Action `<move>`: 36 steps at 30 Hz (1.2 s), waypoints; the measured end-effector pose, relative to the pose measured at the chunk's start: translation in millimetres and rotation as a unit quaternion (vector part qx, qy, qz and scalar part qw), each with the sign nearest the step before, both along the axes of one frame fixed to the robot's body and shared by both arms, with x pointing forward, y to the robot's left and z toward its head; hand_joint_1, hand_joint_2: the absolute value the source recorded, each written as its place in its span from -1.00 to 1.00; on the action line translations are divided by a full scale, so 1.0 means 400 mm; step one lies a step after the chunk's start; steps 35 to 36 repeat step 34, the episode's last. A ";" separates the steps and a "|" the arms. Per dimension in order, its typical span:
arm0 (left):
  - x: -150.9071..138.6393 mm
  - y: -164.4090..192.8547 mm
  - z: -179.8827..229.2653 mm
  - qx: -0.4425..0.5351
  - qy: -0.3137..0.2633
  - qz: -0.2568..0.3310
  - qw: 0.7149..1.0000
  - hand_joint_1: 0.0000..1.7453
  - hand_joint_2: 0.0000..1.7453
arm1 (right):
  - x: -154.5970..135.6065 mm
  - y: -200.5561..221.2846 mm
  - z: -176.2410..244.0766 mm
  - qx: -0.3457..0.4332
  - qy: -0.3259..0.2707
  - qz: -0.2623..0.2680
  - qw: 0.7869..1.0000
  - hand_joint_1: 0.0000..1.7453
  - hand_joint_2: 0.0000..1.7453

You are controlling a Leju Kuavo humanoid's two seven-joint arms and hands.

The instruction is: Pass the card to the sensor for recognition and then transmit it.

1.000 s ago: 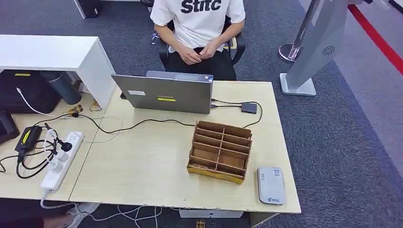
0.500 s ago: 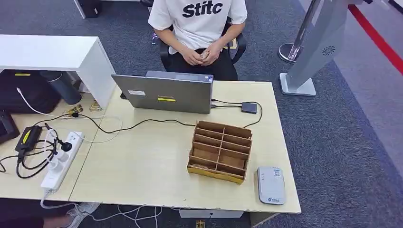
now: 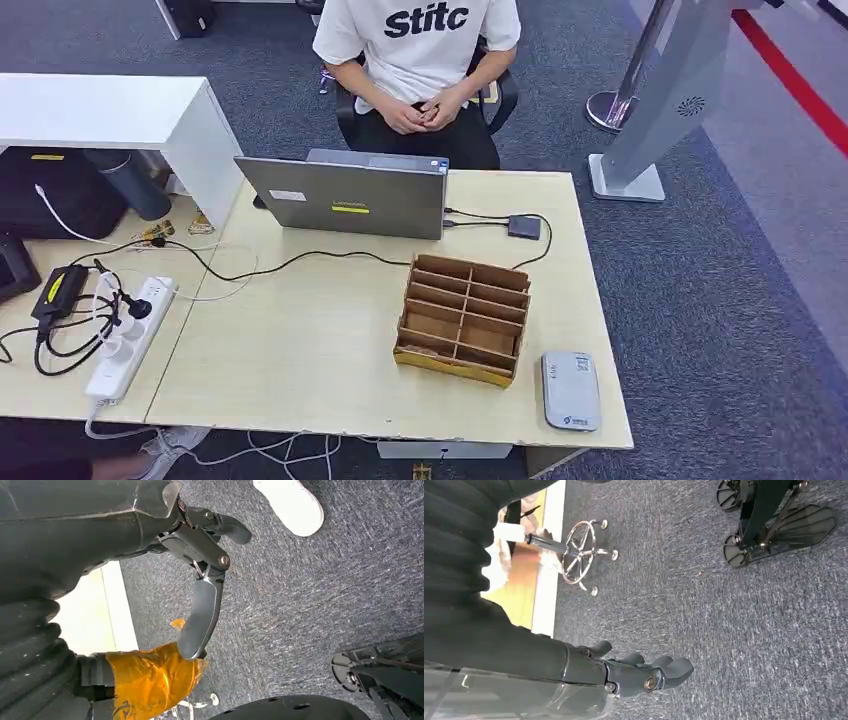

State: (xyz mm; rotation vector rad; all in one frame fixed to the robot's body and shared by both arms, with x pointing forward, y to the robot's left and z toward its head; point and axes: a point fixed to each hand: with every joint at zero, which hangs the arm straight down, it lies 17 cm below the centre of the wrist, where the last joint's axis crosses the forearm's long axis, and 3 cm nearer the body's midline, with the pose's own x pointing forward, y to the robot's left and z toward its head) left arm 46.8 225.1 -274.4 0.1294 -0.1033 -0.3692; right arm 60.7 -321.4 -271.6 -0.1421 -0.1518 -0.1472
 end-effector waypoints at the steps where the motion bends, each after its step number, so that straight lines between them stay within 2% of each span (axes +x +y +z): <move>1: 0.001 -0.001 0.000 0.000 -0.001 0.000 1.000 -1.00 1.00 | 0.000 0.000 0.000 0.000 0.000 0.000 1.000 -1.00 1.00; 12: -0.001 0.002 0.000 0.000 0.001 0.000 1.000 -1.00 1.00 | -0.013 0.012 -0.002 0.011 0.012 0.014 1.000 -1.00 1.00; 23: -0.003 0.011 -0.001 0.000 0.003 0.008 1.000 -1.00 1.00 | -0.009 0.024 -0.001 0.027 0.014 0.004 1.000 -1.00 1.00; 25: -0.008 0.027 -0.004 0.011 0.012 -0.004 1.000 -1.00 1.00 | 0.068 0.091 0.015 0.075 0.011 -0.041 0.996 -1.00 1.00; 27: 0.015 0.048 -0.007 0.017 0.006 -0.037 0.999 -1.00 1.00 | 0.229 0.130 0.050 0.089 -0.015 -0.110 0.990 -1.00 1.00; 30: 0.048 0.071 -0.007 0.023 -0.004 -0.054 0.998 -1.00 1.00 | 0.371 0.200 0.101 0.131 -0.035 -0.167 0.977 -1.00 1.00; 32: 0.046 0.082 -0.009 0.028 -0.004 -0.063 0.998 -1.00 1.00 | 0.414 0.221 0.129 0.149 -0.043 -0.181 0.971 -1.00 1.00; 36: 0.036 0.086 -0.012 0.028 0.000 -0.067 0.997 -1.00 1.00 | 0.423 0.231 0.142 0.149 -0.050 -0.167 0.973 -1.00 1.00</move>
